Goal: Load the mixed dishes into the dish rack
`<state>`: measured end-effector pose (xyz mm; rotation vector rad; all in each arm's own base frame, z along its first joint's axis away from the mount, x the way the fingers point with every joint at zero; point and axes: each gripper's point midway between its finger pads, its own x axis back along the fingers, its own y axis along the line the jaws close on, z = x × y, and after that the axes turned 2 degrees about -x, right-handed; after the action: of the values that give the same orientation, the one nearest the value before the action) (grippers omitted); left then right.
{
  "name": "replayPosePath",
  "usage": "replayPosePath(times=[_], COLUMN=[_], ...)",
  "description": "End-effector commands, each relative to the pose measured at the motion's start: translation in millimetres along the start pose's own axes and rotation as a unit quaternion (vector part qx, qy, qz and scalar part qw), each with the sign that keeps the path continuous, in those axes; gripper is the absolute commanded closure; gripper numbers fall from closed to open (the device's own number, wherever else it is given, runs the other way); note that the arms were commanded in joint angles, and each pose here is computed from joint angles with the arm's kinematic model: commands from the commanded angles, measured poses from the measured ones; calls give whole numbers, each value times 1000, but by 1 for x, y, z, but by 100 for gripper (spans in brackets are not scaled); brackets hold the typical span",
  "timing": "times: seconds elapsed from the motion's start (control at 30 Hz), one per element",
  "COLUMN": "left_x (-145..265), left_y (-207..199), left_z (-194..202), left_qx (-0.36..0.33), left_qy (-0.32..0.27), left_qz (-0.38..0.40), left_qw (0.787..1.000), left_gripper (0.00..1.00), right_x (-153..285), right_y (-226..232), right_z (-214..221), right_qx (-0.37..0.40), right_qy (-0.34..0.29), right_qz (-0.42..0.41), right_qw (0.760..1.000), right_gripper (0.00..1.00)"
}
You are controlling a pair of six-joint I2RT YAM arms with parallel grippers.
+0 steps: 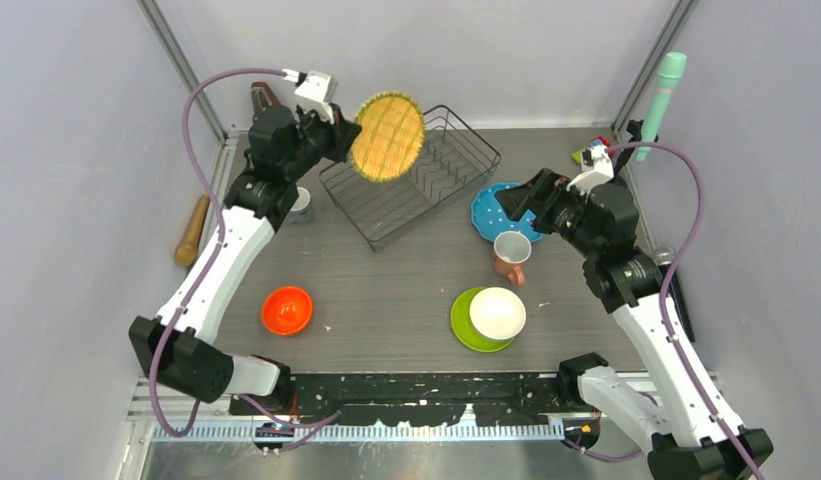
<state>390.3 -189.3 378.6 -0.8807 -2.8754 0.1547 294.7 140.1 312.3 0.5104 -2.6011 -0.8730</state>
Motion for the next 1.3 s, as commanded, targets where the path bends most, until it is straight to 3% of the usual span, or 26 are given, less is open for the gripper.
replayPosePath(times=[0.0, 0.17, 0.23, 0.53, 1.03, 1.27], left_x=[-26, -65, -81, -141, -195, -206], left_y=[29, 24, 32, 56, 55, 55], left_z=[-49, -59, -56, -20, 8, 37], left_qx=[-175, -275, -293, -313, -362, -354], left_qy=[-68, -108, -109, -80, -74, -57], left_qz=[-76, -44, -65, -95, -87, -74], left_qw=[979, 954, 948, 942, 925, 931], left_gripper=[100, 100, 100, 100, 100, 100], right_x=[12, 19, 21, 19, 7, 1], right_y=[-23, -30, -34, -45, -55, -63], right_z=[-10, -12, -14, -15, -8, 1], right_qx=[33, 49, 52, 64, 95, 94], right_qy=[-46, -57, -66, -80, -68, -55], right_qz=[53, 70, 80, 96, 101, 107], right_qw=[997, 995, 993, 990, 988, 988], right_gripper=[8, 8, 8, 8, 8, 8])
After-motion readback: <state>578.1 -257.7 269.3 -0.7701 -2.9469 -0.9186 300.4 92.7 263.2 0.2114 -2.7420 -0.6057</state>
